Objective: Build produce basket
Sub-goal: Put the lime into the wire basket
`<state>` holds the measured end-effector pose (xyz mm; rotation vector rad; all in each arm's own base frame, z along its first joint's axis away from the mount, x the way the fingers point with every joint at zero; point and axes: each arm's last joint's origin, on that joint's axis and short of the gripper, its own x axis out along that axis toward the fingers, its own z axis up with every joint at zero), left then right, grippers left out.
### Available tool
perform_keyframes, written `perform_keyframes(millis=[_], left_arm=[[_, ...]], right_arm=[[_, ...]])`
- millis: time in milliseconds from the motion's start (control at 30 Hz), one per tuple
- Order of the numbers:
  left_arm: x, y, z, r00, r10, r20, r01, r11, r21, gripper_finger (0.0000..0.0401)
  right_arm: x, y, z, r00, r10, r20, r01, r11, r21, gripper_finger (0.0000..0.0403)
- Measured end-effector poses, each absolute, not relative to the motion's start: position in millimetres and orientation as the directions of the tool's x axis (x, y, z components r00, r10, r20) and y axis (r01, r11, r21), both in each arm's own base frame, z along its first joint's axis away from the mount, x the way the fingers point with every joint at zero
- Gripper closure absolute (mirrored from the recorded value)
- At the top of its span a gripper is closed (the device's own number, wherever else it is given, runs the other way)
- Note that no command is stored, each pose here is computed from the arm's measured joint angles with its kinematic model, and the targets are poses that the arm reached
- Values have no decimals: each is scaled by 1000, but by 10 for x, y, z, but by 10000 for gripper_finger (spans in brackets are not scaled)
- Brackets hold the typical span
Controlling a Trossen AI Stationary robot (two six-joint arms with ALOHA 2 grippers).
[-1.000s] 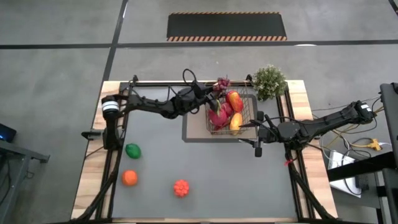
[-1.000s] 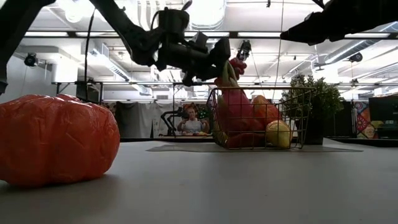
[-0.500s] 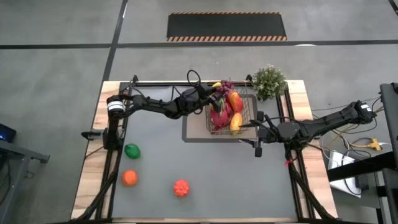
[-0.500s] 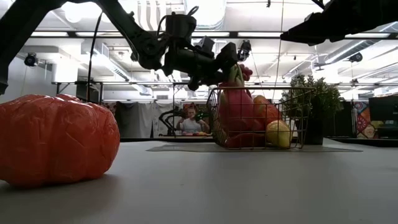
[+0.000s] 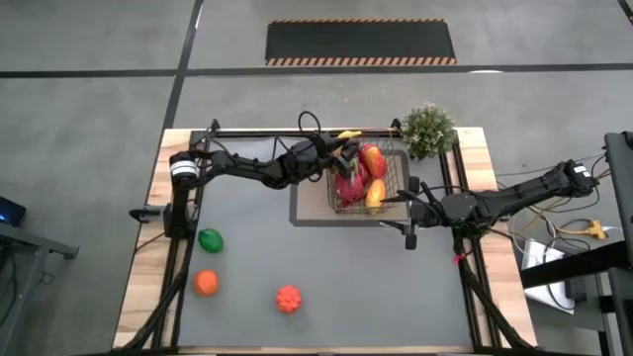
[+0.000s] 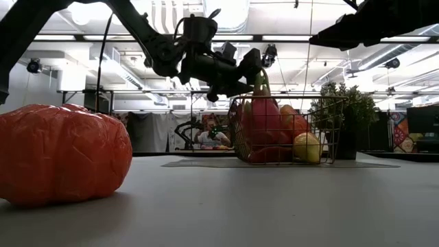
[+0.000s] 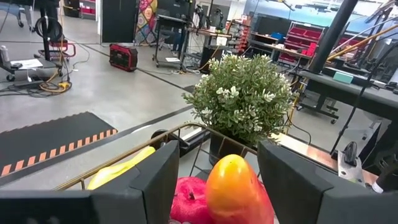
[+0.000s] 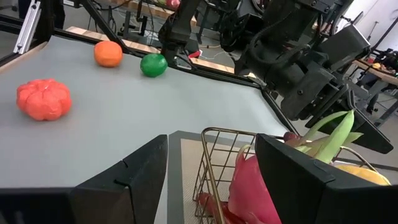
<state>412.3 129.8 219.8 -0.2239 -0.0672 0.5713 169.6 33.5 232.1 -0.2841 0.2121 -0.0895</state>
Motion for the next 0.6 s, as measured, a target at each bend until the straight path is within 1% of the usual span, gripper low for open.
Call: perform_keyframes(millis=[100, 200, 300, 400, 467, 600], left_arm=[[4117, 1290, 2214, 851, 525, 4, -510, 829, -229, 199], [4111, 1270, 2245, 882, 472, 12, -457, 859, -230, 199], [4095, 1233, 2298, 923, 384, 21, -369, 900, -230, 199], [4036, 1185, 2444, 956, 294, 7, -285, 931, -228, 199], [3974, 1148, 2566, 965, 262, -15, -259, 939, -228, 199], [3800, 1045, 2771, 963, 238, -128, -262, 939, -222, 199]], right_arm=[[1696, 335, 2321, 974, -117, -195, 58, 956, -287, 170], [1696, 335, 2321, 974, -117, -195, 58, 957, -285, 170], [1696, 334, 2321, 974, -117, -195, 58, 957, -284, 170], [1696, 334, 2321, 974, -117, -195, 59, 957, -284, 170], [1696, 334, 2320, 974, -118, -196, 59, 957, -284, 170], [1697, 334, 2320, 974, -118, -196, 60, 959, -276, 170]])
